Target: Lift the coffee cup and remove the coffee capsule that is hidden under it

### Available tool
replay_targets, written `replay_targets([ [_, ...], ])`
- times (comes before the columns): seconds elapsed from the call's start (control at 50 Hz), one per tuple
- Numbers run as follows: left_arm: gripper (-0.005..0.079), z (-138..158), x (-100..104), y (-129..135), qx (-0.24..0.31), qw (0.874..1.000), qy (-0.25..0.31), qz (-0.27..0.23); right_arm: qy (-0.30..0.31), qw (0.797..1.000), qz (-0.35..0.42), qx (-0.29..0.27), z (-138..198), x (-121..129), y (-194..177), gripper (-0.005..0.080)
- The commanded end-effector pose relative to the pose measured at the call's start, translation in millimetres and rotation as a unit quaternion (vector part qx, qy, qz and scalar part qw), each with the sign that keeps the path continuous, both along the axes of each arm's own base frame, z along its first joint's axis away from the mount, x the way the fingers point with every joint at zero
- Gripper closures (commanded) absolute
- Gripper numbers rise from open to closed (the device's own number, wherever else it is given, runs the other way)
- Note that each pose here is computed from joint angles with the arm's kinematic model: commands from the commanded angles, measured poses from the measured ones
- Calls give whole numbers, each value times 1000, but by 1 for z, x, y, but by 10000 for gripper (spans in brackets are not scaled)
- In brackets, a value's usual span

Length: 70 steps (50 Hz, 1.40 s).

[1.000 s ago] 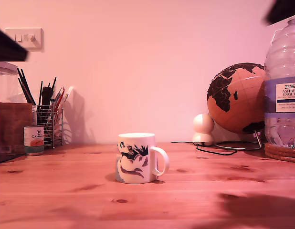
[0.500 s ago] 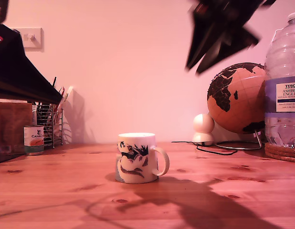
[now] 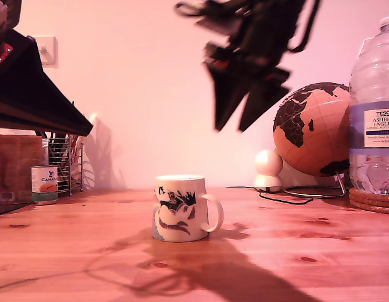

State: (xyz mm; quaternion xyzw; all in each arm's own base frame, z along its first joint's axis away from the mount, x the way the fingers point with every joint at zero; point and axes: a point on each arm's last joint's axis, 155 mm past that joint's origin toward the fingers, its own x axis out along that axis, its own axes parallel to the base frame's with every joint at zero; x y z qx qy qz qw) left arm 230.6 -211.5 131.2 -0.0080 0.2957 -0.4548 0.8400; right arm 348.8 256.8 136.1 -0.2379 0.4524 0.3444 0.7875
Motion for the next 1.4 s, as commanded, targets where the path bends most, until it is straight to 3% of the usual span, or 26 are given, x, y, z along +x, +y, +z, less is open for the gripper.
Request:
replay_targets([
  [0.0, 761, 0, 2, -1, 4, 1000, -6, -2, 9, 1000, 17, -14, -13, -2, 6, 278],
  [1.08, 760, -1, 2, 0, 10, 1000, -13, -5, 44, 996, 56, -54, -101, 13, 25, 279],
  [1.3, 761, -2, 1, 0, 11, 1000, -10, -5, 27, 996, 67, -48, -99, 19, 30, 452],
  [1.38, 761, -3, 1, 0, 11, 1000, -9, -5, 29, 996, 67, -49, -99, 19, 29, 462],
])
